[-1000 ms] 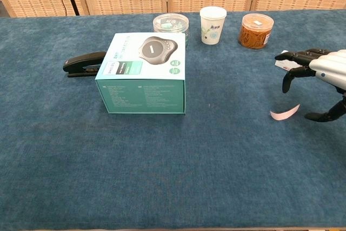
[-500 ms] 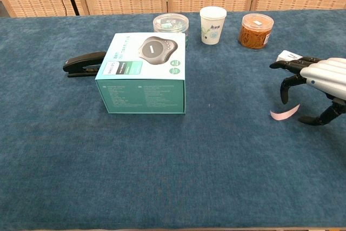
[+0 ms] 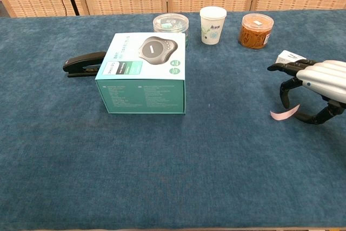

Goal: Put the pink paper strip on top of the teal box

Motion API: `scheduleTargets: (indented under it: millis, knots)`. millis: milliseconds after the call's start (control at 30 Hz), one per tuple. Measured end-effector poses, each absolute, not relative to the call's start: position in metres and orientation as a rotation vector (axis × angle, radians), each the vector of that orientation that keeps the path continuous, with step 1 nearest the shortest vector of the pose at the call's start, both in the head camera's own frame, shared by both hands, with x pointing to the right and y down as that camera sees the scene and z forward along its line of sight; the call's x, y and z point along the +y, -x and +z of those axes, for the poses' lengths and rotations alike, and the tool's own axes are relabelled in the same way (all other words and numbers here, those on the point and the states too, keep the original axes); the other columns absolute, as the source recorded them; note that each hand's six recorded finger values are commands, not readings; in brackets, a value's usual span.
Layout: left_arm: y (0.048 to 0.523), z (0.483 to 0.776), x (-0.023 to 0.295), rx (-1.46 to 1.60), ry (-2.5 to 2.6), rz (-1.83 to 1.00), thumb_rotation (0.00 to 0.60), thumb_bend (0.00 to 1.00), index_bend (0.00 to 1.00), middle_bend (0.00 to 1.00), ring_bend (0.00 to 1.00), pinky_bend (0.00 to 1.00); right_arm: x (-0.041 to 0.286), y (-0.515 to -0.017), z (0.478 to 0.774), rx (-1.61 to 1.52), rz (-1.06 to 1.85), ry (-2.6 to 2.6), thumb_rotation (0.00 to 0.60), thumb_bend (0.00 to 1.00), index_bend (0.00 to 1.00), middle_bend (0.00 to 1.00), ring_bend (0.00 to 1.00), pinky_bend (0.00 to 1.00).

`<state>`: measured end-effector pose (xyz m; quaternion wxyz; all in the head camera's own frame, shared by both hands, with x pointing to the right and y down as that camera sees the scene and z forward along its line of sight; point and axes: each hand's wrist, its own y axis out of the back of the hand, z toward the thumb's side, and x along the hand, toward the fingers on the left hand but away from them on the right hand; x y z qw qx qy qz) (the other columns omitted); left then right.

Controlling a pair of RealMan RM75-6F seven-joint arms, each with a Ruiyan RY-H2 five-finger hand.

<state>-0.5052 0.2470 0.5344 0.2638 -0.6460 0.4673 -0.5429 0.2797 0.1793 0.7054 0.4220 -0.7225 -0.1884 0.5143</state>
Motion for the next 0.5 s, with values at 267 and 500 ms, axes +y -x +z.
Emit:
scheduleTargets:
  millis: [267, 500]
  knots:
    - [0.5052, 0.5342, 0.2471, 1.267, 1.746, -1.466, 0.6, 0.0, 0.0, 0.0, 0.0, 0.0, 0.1796, -0.2822, 0.7092, -0.477, 1.3, 1.808, 0.6, 0.45, 0.54, 0.0, 0.0, 0.0]
    - [0.5051, 0.5346, 0.2471, 1.266, 1.747, -1.467, 0.6, 0.0, 0.0, 0.0, 0.0, 0.0, 0.1777, -0.2849, 0.7107, -0.495, 1.308, 1.792, 0.6, 0.48, 0.56, 0.0, 0.0, 0.0]
